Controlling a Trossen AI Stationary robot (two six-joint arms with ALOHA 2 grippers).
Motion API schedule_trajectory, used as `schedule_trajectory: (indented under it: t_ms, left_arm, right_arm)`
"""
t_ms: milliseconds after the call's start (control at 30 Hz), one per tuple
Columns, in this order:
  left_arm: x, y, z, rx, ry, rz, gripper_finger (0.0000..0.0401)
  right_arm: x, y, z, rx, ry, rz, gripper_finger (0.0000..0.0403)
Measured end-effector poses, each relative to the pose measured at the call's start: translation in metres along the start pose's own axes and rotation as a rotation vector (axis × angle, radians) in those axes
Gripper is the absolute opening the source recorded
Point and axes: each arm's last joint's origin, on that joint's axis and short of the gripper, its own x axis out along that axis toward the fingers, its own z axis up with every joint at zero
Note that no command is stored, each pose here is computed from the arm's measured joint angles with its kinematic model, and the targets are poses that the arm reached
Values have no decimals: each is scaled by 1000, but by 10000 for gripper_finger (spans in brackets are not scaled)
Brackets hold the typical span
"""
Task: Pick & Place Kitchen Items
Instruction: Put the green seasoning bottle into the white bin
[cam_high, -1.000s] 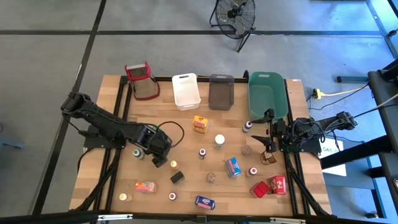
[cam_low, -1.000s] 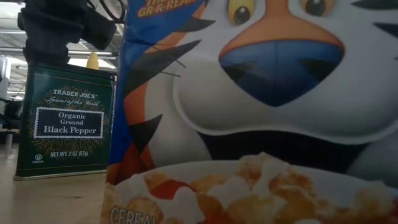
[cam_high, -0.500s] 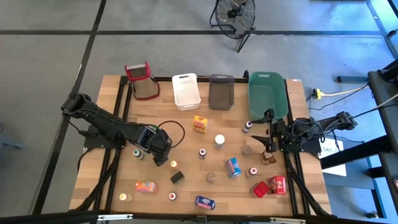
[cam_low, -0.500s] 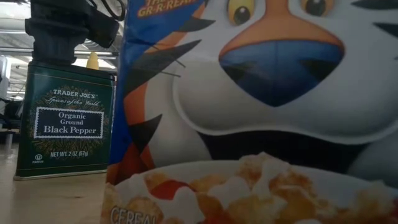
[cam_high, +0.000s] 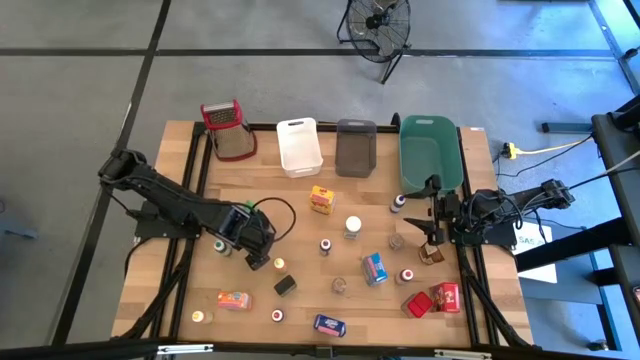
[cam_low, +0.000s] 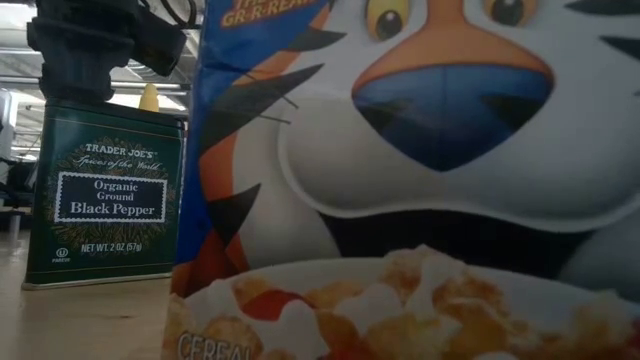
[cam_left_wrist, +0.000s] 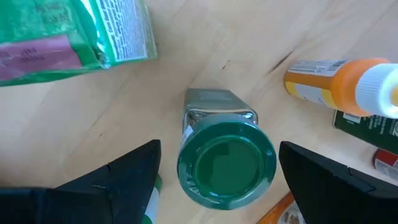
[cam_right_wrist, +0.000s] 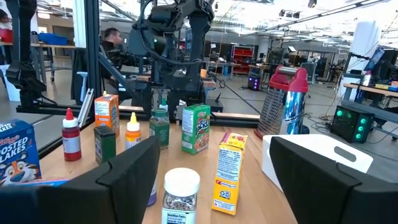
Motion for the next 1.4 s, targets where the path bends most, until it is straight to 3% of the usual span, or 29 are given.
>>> schedule_trajectory:
  t_ms: [500,767,1267,1400]
  left_arm:
    - [37,-9,2,59,92,109,322]
    - [40,-14,4,106,70,65,322]
    - [40,-14,5,49,59,72,321]
    - [42,-14,5,46,62,78,304]
  right_arm:
    - [0,0,0,0,0,0,307]
    - [0,0,0,0,0,0,307]
    - [0,0,0,1,-1,0,307]
    - [0,0,0,1,-1,0,307]
